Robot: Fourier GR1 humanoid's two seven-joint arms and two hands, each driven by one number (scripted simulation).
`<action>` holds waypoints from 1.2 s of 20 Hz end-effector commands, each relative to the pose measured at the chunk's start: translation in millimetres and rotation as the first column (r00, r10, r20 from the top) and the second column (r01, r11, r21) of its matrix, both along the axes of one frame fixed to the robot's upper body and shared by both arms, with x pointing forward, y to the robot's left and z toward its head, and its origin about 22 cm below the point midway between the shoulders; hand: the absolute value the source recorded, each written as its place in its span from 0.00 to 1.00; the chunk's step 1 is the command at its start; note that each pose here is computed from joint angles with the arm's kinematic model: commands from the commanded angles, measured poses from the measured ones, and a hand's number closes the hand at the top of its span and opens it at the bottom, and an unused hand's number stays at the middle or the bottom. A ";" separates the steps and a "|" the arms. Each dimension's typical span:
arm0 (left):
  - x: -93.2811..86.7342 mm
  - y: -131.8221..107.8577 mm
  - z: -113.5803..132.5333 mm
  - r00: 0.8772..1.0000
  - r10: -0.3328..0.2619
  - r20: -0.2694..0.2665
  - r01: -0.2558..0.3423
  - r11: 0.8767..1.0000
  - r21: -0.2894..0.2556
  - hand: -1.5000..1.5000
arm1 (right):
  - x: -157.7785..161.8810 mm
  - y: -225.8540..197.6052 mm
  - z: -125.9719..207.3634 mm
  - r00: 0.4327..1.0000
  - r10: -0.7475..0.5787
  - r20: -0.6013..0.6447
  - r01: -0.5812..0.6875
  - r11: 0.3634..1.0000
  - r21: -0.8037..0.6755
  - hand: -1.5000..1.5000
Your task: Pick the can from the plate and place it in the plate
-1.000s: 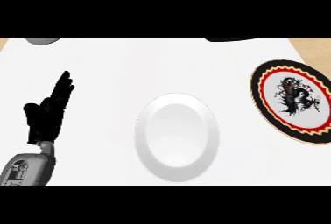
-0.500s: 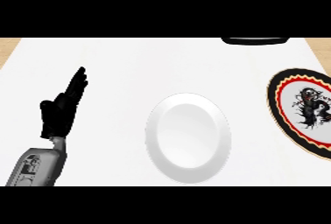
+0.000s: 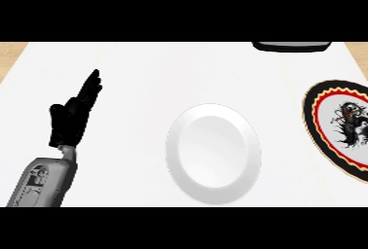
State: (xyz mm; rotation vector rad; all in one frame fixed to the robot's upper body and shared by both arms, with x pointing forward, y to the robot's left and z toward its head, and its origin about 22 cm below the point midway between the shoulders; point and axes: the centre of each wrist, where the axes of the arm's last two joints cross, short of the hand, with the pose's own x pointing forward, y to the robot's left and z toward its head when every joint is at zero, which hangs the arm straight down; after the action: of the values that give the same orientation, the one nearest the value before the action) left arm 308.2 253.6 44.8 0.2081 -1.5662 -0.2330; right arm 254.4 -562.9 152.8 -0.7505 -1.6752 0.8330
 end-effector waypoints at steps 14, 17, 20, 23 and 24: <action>-5.9 -25.3 -8.3 1.000 -0.010 0.005 0.010 1.000 -0.010 0.50 | 77.8 102.8 -107.7 0.962 -0.018 -0.272 0.012 1.000 -0.023 0.00; 7.1 -13.1 4.0 1.000 -0.003 0.012 0.003 1.000 0.000 0.50 | 76.6 106.6 -128.2 0.960 0.016 -0.281 -0.017 1.000 0.000 0.00; 2.4 -7.0 6.2 1.000 -0.003 0.020 0.003 1.000 0.007 0.50 | 79.1 94.5 -114.6 0.964 0.043 -0.261 -0.012 0.993 0.119 0.00; -8.8 2.4 -3.1 1.000 0.010 0.003 -0.010 1.000 0.004 0.50 | 74.6 106.1 -131.5 0.972 0.105 -0.208 -0.038 0.952 0.304 0.00; -11.3 9.6 -4.0 1.000 0.010 0.013 -0.010 1.000 0.010 0.50 | 74.3 87.7 -109.4 0.980 0.085 -0.181 -0.017 0.938 0.347 0.00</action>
State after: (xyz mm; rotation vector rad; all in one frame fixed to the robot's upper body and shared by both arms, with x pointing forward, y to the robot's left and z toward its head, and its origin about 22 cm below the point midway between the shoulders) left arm 302.9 253.8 40.4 0.2147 -1.5667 -0.2290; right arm 330.4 -465.0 35.9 -0.4716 -1.5281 0.7557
